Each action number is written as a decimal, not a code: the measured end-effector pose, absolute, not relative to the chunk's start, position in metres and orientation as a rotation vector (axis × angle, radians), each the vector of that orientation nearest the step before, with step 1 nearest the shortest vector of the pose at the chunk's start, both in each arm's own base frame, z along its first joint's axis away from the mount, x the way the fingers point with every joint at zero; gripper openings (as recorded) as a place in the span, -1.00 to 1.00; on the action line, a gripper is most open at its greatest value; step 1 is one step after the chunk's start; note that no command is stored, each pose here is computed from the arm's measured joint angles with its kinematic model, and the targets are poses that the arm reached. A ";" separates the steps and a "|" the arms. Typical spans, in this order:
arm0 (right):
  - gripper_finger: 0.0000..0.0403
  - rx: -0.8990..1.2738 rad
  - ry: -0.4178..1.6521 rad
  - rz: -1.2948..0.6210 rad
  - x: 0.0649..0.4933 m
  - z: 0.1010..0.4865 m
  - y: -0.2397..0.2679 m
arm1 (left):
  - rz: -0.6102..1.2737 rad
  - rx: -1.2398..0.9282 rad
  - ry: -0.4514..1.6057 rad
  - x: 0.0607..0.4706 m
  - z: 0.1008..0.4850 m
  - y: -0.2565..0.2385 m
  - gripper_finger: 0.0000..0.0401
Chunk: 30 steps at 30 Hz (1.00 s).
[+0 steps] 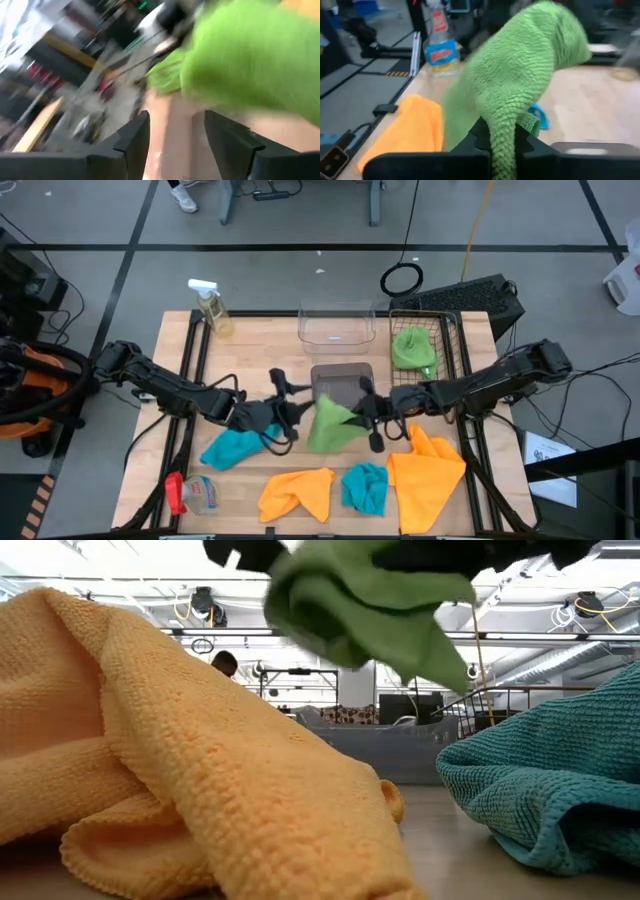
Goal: Sort microfiber towel by color & place in baskets
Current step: Put the green microfiber towel into the wire basket
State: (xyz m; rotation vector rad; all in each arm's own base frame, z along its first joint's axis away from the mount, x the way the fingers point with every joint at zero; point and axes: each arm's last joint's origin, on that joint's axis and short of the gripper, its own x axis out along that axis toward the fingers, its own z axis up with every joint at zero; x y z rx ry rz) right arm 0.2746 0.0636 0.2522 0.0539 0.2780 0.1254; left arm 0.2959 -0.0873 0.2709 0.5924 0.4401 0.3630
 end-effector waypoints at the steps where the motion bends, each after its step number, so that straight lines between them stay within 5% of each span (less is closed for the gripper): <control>1: -0.99 0.051 0.277 0.102 0.270 0.259 0.062 | 0.388 0.581 0.465 0.294 0.268 -0.086 -0.01; 14: -0.99 -0.043 0.531 -0.246 0.203 0.335 0.031 | 0.645 0.362 0.645 0.279 0.251 -0.051 0.00; 30: -0.99 0.002 0.842 -0.700 0.143 0.367 -0.038 | 0.557 0.247 0.690 0.281 0.232 -0.028 0.00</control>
